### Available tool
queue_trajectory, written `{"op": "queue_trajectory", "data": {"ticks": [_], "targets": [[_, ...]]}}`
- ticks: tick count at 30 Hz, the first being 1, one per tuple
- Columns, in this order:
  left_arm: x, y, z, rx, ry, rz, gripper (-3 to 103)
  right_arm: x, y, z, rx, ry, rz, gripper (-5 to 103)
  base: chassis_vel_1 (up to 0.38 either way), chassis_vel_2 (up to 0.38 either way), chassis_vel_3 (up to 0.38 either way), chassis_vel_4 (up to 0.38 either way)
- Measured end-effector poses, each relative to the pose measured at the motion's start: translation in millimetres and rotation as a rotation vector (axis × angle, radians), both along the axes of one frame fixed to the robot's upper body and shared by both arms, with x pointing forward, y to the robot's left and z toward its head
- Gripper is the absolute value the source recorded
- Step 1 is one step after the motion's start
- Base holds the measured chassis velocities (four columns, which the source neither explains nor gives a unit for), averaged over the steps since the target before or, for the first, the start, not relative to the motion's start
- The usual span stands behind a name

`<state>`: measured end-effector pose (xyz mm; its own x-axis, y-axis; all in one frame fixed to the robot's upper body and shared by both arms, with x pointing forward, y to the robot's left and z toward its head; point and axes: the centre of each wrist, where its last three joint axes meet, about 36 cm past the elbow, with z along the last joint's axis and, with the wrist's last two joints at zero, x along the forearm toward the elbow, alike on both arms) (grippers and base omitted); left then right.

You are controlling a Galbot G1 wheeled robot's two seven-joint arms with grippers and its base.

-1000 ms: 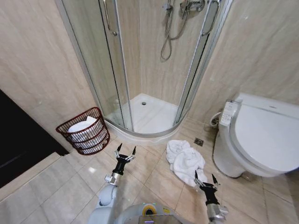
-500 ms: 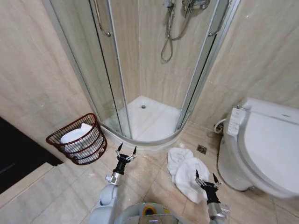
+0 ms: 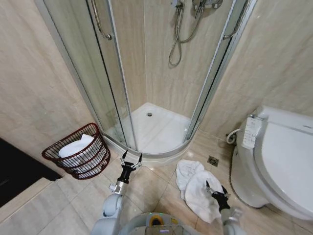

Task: Discard the used towel into the hamper.

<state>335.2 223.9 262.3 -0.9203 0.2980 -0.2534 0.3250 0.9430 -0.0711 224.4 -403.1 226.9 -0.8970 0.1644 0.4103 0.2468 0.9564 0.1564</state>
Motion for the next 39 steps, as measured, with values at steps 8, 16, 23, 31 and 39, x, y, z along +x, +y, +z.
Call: {"op": "queue_trajectory", "data": {"ticks": [8,16,23,31,39], "targets": [[1.2,0.5,7.4,-0.001,-0.01,0.0,100,20.4,-39.0,-14.3,0.16,0.057,0.159,100,0.0,0.0,0.0,0.0],[3.1,3.5,16.3,0.0,-0.022,0.004,100,58.8,-65.7,-27.0,0.043,0.218,0.263,100,0.0,0.0,0.0,0.0],[3.3,3.8,18.3,-0.002,-0.026,0.007,100,85.6,-64.2,-27.4,0.002,0.266,0.312,100,0.0,0.0,0.0,0.0],[2.2,10.1,27.9,0.002,-0.035,0.019,100,108.0,-56.8,-36.7,0.002,0.295,0.368,93,0.0,0.0,0.0,0.0],[3.1,6.2,29.7,-0.003,-0.035,0.018,100,108.5,-55.0,-42.5,-0.003,0.287,0.361,61,0.0,0.0,0.0,0.0]]}}
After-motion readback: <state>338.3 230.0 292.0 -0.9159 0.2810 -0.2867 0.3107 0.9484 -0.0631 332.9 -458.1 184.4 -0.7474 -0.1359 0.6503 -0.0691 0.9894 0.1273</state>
